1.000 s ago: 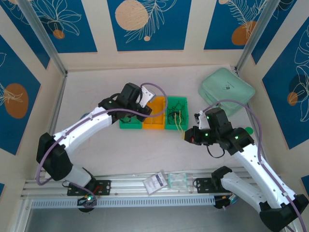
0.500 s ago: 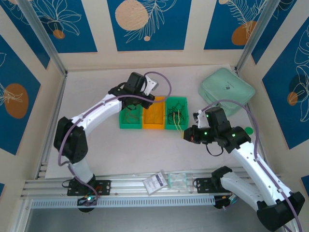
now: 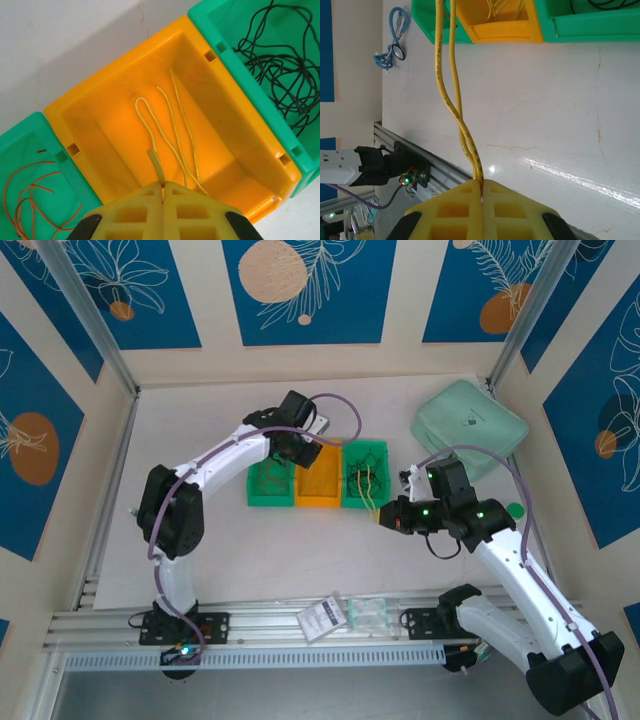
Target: Untangle the cables
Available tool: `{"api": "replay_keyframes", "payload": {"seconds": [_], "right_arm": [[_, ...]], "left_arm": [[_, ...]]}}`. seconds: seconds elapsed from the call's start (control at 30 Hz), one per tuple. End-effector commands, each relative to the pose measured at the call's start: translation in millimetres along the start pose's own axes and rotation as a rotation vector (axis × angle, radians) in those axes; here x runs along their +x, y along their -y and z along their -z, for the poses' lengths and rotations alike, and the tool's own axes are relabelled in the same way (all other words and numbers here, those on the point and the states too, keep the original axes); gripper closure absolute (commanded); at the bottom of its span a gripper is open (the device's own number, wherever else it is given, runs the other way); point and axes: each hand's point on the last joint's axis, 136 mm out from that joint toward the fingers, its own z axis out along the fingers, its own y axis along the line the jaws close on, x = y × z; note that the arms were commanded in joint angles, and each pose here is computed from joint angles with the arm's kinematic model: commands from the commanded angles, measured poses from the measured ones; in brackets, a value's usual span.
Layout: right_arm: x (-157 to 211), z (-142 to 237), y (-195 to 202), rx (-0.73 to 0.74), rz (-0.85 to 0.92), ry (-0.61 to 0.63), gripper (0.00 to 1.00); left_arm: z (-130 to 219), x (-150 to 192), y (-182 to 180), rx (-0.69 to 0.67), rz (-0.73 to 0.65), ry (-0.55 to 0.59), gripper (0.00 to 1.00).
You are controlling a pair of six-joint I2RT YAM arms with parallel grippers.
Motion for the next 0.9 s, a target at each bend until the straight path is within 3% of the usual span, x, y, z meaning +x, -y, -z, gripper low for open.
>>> {"api": "replay_keyframes", "payload": {"seconds": [0.0,0.13,0.3,0.57,0.7,0.87], "right_arm": [[1,-2,-2,-0.027,0.014,-0.012,1.00],[2,-1,-1,-0.024,0.013,-0.013,1.00],[2,-1,1,-0.022,0.009,-0.012,1.00],[2,-1,4,-0.010,0.006,-0.009,1.00],[2,-2,9,0.013,0.007,-0.009,1.00],[4,0,17,0.072,0.003,-0.019,1.00]], "left_arm": [[-1,0,-9,-0.027,0.023,-0.032,0.93],[-5,-2,-11,-0.035,0.027,-0.038,0.91],[-4,-5,-13,-0.049,0.031,-0.022,0.79],[4,-11,-11,-0.033,0.036,0.039,0.75],[26,-19,-5,-0.010,0.048,0.136,0.75],[80,-32,7,0.052,0.083,0.351,0.70]]}}
